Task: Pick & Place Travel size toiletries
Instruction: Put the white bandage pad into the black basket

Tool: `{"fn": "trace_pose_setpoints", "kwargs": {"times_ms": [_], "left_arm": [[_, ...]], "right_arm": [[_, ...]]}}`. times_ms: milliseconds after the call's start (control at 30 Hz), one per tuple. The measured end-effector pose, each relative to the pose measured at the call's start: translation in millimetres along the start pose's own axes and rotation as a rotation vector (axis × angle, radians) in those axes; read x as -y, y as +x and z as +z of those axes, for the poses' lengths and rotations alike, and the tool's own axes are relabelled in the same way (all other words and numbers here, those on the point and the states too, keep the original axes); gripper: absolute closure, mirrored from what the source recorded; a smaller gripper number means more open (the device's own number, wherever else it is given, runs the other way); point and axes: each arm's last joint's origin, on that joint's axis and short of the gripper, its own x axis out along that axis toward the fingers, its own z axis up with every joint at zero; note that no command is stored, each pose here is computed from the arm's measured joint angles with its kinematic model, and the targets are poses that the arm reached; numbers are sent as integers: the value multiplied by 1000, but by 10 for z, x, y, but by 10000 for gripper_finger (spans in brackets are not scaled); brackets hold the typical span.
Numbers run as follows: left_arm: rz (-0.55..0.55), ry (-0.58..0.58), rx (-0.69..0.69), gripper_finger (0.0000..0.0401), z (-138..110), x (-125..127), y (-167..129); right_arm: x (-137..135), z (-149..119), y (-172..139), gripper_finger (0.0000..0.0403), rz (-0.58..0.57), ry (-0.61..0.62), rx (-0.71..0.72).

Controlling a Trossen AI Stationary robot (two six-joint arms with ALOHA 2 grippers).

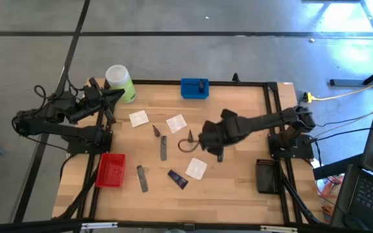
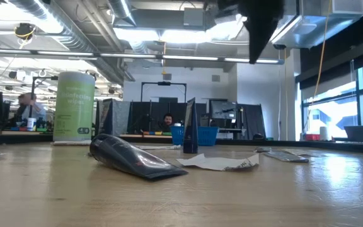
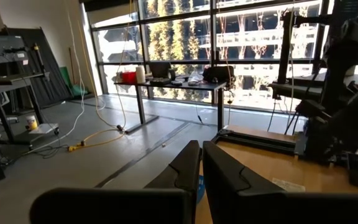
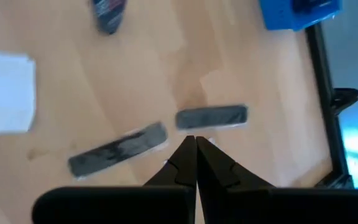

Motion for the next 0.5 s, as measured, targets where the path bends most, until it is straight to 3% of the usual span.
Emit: {"fn": "trace_pose_setpoints", "kwargs": {"times_ms": [267,500], "left_arm": [[0,0,0,386,0,0,0],[0,0,0,386,0,0,0]], "right_arm": [[-236,-467,495,400,-42,-41,-133],[86,-691,844,400,106,147,-47]]}}
